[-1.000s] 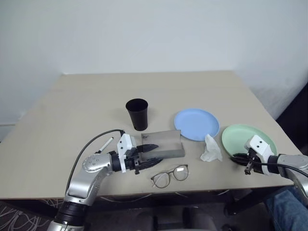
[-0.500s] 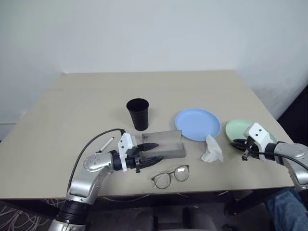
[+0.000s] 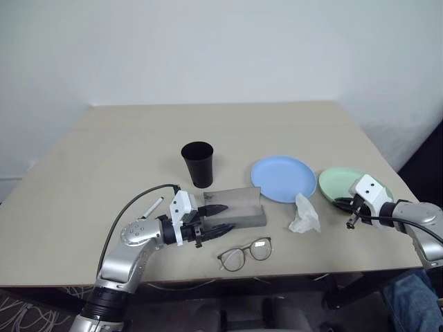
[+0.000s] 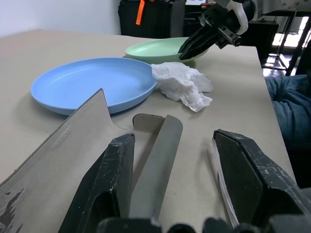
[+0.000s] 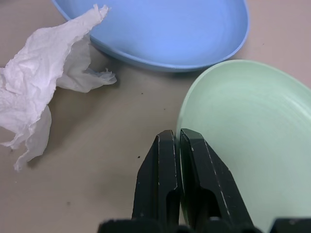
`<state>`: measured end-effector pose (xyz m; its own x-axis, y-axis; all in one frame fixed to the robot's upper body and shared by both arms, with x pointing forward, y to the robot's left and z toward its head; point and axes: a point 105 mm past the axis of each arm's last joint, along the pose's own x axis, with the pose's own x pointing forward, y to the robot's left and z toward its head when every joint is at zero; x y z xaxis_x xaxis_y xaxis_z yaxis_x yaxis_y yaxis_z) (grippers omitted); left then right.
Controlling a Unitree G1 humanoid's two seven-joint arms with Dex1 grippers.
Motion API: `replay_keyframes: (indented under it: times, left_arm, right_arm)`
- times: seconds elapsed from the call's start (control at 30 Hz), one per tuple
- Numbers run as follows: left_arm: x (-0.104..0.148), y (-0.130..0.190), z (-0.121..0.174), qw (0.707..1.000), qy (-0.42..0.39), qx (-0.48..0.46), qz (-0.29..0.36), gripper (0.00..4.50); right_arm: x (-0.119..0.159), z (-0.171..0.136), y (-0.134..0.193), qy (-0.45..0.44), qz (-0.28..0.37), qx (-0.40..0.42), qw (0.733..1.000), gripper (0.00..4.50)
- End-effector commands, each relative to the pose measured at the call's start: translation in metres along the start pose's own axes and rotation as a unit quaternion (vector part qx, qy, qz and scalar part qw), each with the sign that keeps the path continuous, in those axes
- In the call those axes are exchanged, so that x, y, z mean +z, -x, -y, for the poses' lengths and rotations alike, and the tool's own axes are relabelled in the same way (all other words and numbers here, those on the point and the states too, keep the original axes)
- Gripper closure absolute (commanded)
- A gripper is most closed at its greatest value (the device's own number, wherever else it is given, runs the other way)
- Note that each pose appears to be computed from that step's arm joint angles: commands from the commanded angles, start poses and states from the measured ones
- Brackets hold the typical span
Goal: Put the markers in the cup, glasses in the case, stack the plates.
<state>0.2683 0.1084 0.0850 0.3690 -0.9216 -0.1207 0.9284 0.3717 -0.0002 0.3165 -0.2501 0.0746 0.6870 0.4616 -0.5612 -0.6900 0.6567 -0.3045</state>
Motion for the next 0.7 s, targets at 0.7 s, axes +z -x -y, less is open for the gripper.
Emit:
replay_keyframes:
  times: [0.7]
  left_arm:
    - [0.010, -0.003, -0.010, 0.999, -0.028, 0.012, 0.015, 1.77]
  right_arm:
    - [0.071, 0.034, -0.001, 0.101, 0.117, -0.067, 0.986, 4.35]
